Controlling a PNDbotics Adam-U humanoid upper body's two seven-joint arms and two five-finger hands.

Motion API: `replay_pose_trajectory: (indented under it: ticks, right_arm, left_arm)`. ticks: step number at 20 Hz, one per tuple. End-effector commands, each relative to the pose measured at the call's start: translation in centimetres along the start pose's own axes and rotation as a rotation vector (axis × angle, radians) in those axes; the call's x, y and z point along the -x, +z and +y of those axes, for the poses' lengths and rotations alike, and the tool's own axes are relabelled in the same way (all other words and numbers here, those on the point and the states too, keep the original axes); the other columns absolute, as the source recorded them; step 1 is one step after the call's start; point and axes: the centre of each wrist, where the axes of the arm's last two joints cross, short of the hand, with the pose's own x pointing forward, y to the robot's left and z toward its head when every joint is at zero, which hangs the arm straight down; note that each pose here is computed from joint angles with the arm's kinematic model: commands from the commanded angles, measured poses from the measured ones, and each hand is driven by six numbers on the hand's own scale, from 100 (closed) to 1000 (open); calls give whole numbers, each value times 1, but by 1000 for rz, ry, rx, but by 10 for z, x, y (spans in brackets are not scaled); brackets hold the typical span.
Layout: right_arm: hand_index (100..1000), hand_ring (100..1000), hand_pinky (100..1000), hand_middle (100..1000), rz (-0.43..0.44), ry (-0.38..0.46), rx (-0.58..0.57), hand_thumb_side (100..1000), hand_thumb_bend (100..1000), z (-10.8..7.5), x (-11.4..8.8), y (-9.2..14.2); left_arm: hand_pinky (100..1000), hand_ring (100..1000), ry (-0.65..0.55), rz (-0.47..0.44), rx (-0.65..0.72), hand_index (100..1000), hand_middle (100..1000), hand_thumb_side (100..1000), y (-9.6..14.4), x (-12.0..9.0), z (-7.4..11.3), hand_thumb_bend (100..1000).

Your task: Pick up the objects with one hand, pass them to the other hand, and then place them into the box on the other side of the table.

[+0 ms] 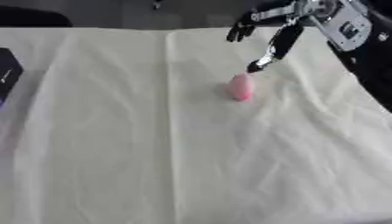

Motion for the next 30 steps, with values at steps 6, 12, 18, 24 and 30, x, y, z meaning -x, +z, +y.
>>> replay_pose_trajectory:
  ticks: [6,12,18,24,30]
  right_arm:
    - [833,836,864,793,94,51,-9,321,440,8,15,5]
    - [816,822,859,769,127,54,10,303,436,25,21,-8]
    - [804,817,859,758,159,64,-26,292,434,42,29,-16]
    - [792,811,862,746,214,104,-25,202,415,53,36,-20]
    - [778,790,855,726,254,119,-19,169,410,62,43,-23]
  left_arm:
    - [801,640,-21,-17,-29,700,603,439,-1,-6,13,747]
    - [801,640,-13,-18,-30,699,603,439,0,-5,12,746]
    - [801,640,-7,-19,-36,698,602,440,0,-6,13,743]
    - [801,640,-3,-21,-35,697,602,441,1,-6,12,741]
    - [801,640,2,-18,-34,696,601,441,2,-6,11,738]
